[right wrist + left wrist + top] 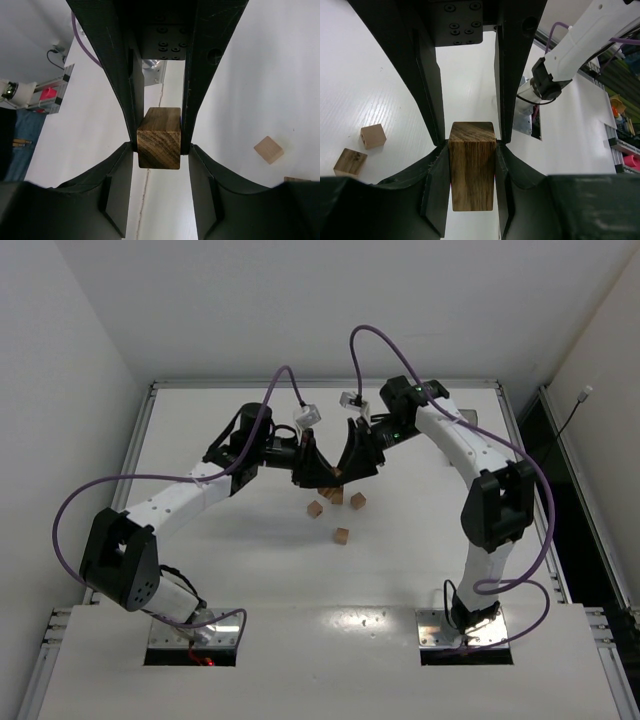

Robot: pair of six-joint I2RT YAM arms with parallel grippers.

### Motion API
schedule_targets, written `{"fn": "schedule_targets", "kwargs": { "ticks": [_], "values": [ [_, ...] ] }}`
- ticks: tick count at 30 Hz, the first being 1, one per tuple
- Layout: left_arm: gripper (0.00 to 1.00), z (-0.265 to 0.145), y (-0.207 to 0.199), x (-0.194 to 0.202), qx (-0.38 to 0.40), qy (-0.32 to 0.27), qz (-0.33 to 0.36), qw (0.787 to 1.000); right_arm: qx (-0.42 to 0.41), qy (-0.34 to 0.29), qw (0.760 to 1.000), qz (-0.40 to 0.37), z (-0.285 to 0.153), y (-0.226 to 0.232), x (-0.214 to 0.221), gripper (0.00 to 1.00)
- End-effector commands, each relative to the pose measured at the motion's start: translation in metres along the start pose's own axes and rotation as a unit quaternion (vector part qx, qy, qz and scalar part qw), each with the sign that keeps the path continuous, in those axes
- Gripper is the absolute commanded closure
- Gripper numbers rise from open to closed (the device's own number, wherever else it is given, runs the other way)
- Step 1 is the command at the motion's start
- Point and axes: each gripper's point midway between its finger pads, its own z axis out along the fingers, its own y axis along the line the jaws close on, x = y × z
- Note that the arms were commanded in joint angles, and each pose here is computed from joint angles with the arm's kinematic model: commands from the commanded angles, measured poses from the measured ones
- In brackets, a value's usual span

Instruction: Build the wood block tower

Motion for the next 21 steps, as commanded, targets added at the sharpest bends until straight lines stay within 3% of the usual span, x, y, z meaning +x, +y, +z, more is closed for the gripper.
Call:
{"fn": "schedule_targets", "kwargs": {
  "ticks": [1,2,3,9,13,21],
  "values": [
    [1.0,0.001,-0.007,-0.008,0.005,0.003,0.035,0.999,-0.014,-0.016,0.999,-0.035,0.002,0.006,-0.011,1.0],
    [0.95,0.0,-0.007,-0.013,-0.001,0.003,0.046,0.999,-0.014,-0.016,0.999,-0.035,0.002,0.006,-0.011,1.0],
    [0.74,0.0,-0.001,-0.009,-0.017,0.008,0.042,0.999,-0.01,-0.011,0.999,-0.041,0.002,0.004,-0.009,1.0],
    [0.45,-0.013,0.015,0.006,-0.064,0.039,0.032,0.997,0.01,0.003,0.999,-0.045,-0.005,0.005,-0.005,1.0],
    [0.34,-0.027,0.02,0.01,-0.095,0.049,0.035,0.994,0.031,0.016,0.998,-0.046,-0.013,-0.002,0.005,1.0],
    [0.36,-0.061,0.047,0.024,-0.162,0.022,-0.028,0.986,0.065,0.054,0.995,-0.049,-0.021,-0.012,0.026,1.0]
  ]
}}
